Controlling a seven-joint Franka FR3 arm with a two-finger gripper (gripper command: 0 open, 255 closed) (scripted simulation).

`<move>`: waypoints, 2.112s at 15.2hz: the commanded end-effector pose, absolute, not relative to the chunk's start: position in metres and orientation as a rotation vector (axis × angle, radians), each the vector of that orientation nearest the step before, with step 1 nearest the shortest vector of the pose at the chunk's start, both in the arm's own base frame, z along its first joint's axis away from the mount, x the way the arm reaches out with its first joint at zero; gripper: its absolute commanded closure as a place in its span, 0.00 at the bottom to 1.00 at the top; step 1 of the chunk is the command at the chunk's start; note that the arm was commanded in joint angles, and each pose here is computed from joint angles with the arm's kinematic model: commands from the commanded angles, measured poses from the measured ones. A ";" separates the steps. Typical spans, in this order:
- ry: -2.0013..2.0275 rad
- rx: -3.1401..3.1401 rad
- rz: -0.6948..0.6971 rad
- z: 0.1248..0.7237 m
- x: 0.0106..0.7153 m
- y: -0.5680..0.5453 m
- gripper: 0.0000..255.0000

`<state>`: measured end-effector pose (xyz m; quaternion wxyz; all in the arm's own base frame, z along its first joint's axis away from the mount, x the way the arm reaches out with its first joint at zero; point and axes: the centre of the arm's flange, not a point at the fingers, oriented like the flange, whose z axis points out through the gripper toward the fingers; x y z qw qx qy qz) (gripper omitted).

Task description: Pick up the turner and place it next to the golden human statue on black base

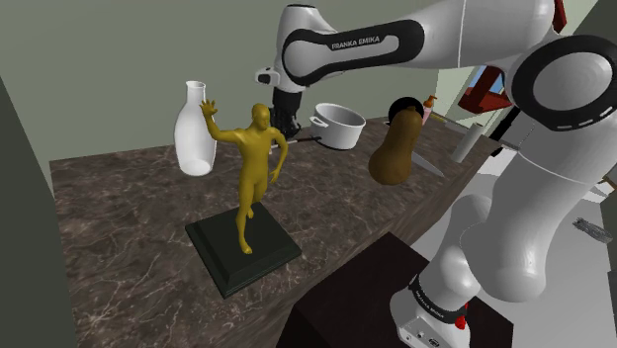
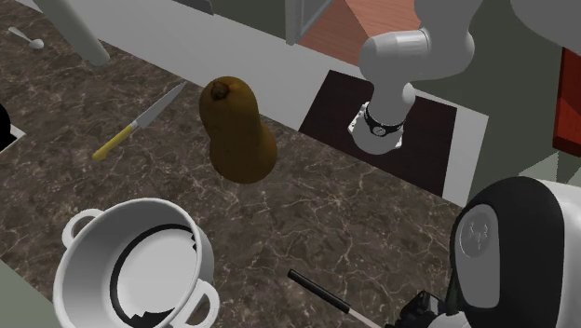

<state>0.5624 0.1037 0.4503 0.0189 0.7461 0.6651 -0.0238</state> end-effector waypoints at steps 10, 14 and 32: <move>2.065 2.316 -0.073 0.392 0.562 0.103 1.00; 2.065 2.316 -0.073 0.371 0.562 0.103 1.00; 2.065 2.316 -0.073 0.341 0.562 0.103 0.00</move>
